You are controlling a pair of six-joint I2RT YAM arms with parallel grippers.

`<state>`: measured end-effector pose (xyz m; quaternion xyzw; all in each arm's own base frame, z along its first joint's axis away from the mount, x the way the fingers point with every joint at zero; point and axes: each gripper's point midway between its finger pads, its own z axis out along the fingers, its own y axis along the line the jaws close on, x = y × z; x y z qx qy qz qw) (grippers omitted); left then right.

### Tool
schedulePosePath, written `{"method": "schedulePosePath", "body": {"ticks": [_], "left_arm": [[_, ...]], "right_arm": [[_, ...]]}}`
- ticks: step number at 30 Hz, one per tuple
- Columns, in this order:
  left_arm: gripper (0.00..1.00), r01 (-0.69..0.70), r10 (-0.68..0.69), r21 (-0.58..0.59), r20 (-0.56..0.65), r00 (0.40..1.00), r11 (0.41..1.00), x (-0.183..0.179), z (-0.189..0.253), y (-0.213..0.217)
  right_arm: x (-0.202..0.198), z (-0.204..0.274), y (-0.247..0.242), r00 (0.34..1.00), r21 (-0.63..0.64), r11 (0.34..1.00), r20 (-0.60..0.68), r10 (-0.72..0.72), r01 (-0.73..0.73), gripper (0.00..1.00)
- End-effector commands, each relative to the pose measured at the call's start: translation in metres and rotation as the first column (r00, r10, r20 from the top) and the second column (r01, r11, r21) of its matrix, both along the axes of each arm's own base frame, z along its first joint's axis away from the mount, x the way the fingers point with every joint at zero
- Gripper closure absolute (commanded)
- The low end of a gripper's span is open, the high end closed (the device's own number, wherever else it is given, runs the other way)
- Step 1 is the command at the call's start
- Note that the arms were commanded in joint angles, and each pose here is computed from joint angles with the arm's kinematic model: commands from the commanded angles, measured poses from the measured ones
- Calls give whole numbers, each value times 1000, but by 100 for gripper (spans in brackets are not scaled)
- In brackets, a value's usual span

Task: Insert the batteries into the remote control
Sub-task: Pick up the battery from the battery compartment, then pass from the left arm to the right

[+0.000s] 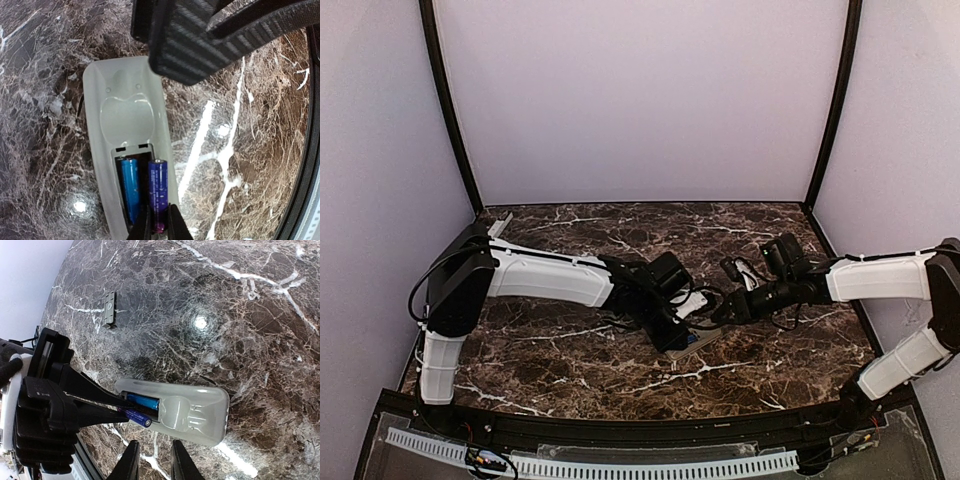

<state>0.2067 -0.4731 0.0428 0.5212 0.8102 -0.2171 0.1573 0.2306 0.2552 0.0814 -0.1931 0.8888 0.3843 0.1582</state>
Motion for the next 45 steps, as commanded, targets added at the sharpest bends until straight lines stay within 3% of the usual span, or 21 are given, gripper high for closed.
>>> {"method": "schedulePosePath", "body": {"ticks": [1, 8, 16, 25, 37, 42, 45], "left_arm": [[100, -2, 3, -26, 44, 999, 1000, 0, 21, 2], [100, -67, 88, -167, 123, 989, 984, 10, 48, 2], [100, -56, 132, -337, 209, 969, 940, 12, 83, 3], [100, 14, 98, -390, 267, 959, 921, 1, 97, -5], [100, 19, 105, -405, 283, 953, 914, 0, 103, -9], [100, 15, 106, -397, 282, 954, 918, 1, 100, -8], [100, 14, 107, -394, 282, 953, 919, 1, 99, -9]], "right_arm": [[4, 13, 1, 1000, 42, 999, 26, -4, 2, 78], [-2, 32, 9, 1000, 177, 984, -9, 12, -10, 68], [-14, 46, 25, 993, 354, 934, -76, 87, -55, 66], [-19, 64, 33, 985, 448, 887, -74, 155, -106, 68], [-25, 58, 34, 976, 458, 880, -101, 191, -125, 74], [-24, 55, 33, 978, 442, 889, -101, 185, -123, 83], [-24, 53, 33, 978, 438, 891, -99, 183, -123, 93]]}}
